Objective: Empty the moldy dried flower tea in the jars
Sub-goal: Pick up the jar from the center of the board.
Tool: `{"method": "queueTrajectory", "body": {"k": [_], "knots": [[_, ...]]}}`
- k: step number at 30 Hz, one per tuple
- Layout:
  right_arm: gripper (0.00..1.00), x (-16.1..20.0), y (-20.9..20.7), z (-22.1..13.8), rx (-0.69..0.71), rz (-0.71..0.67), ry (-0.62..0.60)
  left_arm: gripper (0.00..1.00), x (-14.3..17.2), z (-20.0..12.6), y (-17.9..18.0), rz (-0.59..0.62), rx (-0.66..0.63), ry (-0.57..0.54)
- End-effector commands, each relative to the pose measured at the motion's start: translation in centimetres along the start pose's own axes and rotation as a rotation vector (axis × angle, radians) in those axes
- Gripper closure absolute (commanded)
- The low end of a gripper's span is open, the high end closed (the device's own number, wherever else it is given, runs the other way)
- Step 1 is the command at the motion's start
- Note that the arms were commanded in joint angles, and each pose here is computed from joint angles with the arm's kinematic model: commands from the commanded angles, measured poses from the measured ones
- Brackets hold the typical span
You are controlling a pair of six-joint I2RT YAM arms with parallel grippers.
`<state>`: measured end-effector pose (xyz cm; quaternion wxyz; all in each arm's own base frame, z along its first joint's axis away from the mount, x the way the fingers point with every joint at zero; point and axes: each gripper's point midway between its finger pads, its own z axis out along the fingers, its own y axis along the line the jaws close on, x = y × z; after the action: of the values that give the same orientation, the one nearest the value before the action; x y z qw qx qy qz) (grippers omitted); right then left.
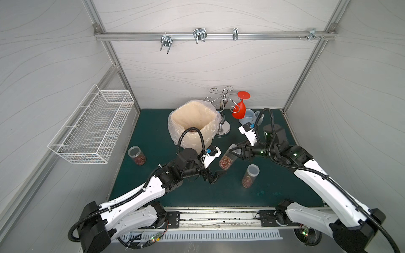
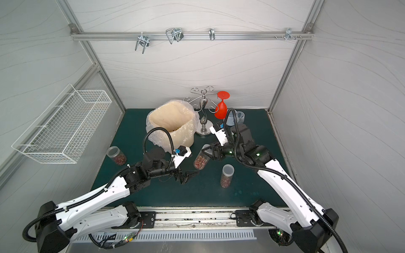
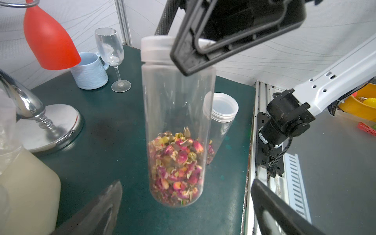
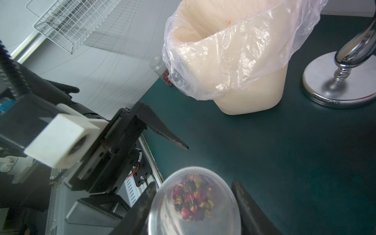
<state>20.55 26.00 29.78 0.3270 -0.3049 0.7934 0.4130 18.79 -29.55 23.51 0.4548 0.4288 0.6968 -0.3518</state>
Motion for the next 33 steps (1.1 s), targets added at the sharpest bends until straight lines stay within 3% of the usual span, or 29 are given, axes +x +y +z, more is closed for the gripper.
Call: {"method": "queueTrajectory", "body": {"k": [1, 15, 33], "knots": [[0.68, -1.1, 1.5, 0.5, -0.063, 0.004, -0.024, 0.01, -2.3, 0.3, -0.4, 0.059, 0.026, -0.088], [0.68, -0.8, 3.1, 2.3, -0.101, -0.001, -0.007, 0.18, -1.5, 1.5, -0.1, 0.084, 0.033, -0.076], [0.63, -0.6, 3.2, 2.3, -0.114, -0.005, 0.001, 0.49, -0.9, 1.2, 0.6, 0.131, -0.02, -0.085]]}}
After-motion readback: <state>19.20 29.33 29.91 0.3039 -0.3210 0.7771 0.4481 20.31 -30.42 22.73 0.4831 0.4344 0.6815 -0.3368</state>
